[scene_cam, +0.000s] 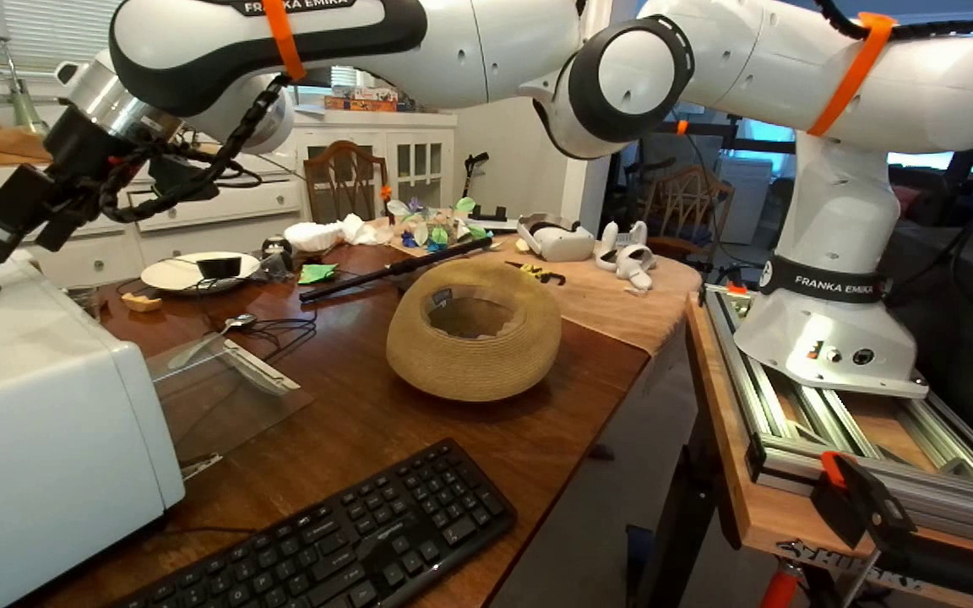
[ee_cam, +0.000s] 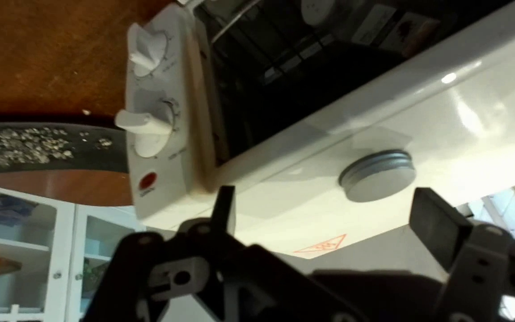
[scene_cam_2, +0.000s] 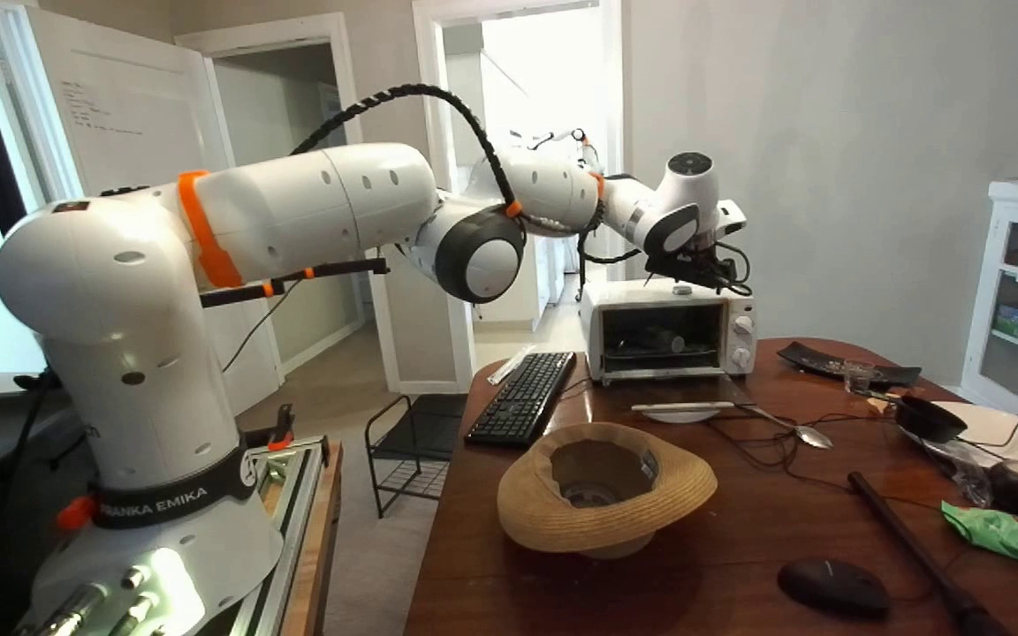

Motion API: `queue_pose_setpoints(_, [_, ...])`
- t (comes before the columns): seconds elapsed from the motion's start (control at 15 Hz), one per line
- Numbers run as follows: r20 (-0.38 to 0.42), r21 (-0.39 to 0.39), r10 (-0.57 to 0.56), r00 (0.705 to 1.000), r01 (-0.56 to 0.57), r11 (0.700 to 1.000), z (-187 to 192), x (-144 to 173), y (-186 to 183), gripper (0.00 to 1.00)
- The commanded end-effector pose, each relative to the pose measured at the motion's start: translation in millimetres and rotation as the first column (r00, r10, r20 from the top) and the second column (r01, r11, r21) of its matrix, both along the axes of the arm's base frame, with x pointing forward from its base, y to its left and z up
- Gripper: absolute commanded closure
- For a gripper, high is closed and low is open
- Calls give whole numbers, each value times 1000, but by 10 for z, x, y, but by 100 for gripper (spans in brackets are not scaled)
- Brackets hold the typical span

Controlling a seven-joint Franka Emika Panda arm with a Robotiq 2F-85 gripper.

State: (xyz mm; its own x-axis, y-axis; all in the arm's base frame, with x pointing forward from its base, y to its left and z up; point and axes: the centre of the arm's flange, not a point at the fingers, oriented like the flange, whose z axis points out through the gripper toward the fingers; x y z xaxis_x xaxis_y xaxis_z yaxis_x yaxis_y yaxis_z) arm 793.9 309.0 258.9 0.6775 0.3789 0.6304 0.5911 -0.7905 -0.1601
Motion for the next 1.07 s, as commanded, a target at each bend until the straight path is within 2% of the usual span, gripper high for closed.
queue_pose_setpoints(0.0, [-155,-23,-97,983,94,995,120,118,-409,0])
queue_pose_setpoints(0.27, [-359,-24,-98,928,96,995,-11,124,-814,0])
queue_pose_setpoints(0.6, [-574,28,-26,818,52,998,-393,-41,-904,0])
queue_pose_setpoints(0.8, [-633,101,16,774,62,993,-618,-158,-820,0])
queue_pose_setpoints(1.0, [-648,188,17,762,139,972,-893,-213,-735,0])
